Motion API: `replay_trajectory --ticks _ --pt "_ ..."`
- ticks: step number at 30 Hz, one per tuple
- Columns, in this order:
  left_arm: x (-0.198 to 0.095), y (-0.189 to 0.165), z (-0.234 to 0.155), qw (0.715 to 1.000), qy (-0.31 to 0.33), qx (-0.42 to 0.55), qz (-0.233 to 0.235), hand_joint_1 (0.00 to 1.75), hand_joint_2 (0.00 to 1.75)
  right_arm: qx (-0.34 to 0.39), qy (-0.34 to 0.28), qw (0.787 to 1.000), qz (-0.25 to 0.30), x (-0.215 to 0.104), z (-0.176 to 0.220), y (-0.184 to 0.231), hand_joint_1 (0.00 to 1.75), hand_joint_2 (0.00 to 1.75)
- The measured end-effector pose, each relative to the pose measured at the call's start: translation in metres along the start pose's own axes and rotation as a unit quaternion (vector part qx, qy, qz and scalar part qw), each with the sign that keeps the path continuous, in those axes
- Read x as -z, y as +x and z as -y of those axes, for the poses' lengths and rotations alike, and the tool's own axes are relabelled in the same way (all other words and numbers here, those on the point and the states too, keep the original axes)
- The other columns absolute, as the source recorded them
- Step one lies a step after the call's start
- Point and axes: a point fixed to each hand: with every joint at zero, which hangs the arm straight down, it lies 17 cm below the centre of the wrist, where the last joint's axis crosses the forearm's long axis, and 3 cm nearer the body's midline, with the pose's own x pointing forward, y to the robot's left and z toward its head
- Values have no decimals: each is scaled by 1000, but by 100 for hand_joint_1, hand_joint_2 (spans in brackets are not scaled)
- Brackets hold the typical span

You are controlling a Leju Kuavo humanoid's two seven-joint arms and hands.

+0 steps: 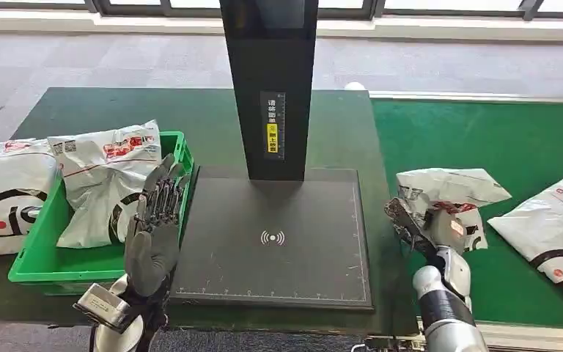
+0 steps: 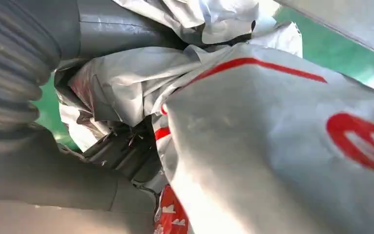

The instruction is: Moved the parcel from conveyor to table for the left to box.

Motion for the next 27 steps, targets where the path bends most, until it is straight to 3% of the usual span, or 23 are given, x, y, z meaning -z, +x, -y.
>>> replay_trajectory --ticks 11,16,20,24,27 --pt "-2 -1 0 1000 1 1 5 0 0 149 -59 983 94 -33 40 53 175 175" --pt "-1 -4 1 1000 -3 -4 7 0 0 252 -23 943 216 -71 45 136 175 175" --pt "4 -7 2 1000 -7 -11 9 0 0 308 4 908 284 -100 44 198 175 175" --pt "13 -10 1 1000 -11 -10 13 0 0 356 42 870 337 -127 39 249 175 175" --pt "20 -12 0 1000 -13 -10 16 0 0 372 69 854 357 -140 28 278 175 175"
